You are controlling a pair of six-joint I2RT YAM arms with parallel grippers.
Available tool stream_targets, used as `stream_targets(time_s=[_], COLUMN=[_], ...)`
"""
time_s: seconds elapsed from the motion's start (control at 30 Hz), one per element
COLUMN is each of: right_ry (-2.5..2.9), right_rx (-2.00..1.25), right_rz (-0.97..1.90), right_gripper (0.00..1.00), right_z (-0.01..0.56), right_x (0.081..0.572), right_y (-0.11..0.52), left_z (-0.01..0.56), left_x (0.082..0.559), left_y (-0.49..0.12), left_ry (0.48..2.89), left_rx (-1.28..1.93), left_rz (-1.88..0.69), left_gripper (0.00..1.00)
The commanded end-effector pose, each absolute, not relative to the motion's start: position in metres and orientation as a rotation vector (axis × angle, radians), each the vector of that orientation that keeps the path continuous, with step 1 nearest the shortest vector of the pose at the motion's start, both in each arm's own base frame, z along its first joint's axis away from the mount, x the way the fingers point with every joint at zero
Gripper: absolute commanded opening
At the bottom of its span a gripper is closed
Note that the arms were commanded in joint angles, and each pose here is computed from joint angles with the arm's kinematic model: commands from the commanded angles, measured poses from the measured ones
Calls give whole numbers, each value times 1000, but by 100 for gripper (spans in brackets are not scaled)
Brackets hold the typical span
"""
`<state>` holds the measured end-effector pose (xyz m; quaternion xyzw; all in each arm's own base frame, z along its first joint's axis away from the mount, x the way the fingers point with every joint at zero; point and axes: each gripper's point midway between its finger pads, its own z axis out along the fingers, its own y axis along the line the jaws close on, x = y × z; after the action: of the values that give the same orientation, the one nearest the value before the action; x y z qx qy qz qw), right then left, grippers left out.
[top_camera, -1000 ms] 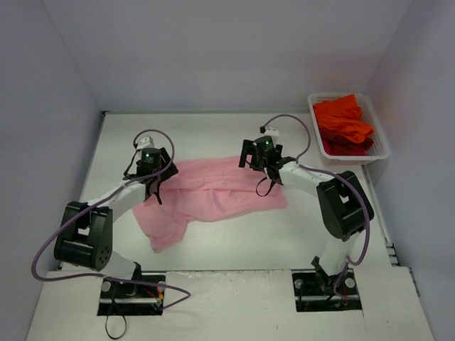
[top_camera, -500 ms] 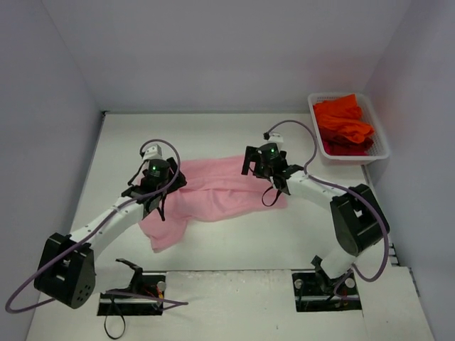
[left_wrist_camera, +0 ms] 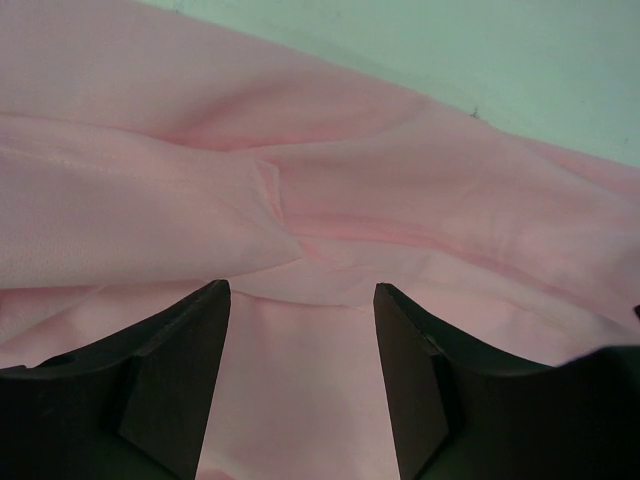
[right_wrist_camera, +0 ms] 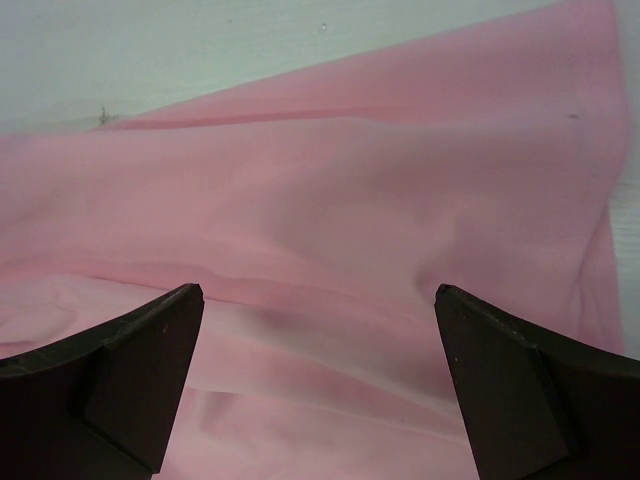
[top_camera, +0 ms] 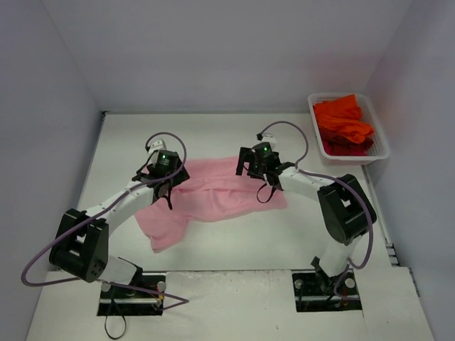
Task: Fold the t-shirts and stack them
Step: Fold the tshirt
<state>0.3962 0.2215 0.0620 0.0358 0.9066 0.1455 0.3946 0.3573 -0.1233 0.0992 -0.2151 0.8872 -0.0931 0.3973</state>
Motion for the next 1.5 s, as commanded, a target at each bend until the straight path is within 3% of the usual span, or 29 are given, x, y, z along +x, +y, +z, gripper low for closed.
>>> stream_targets(time_s=[0.0,0.33,1.13,1.47], right_ry=[2242,2301,2196,2194], right_rx=[97,142,442,313], right_rz=[488,490,217,296], right_gripper=[98,98,98,97], right_z=[77,44,69,91], right_x=[406,375,341,369], right_y=[249,241,160,193], left_z=[137,148,164,163], left_x=[373,363,342,345], left_y=[-122,-110,-90,-92], left_ry=[2135,2109,2088,2085], left_rx=[-585,-587,-593,-605], left_rz=[-269,-233,-206,-228], left_gripper=[55,55,55,55])
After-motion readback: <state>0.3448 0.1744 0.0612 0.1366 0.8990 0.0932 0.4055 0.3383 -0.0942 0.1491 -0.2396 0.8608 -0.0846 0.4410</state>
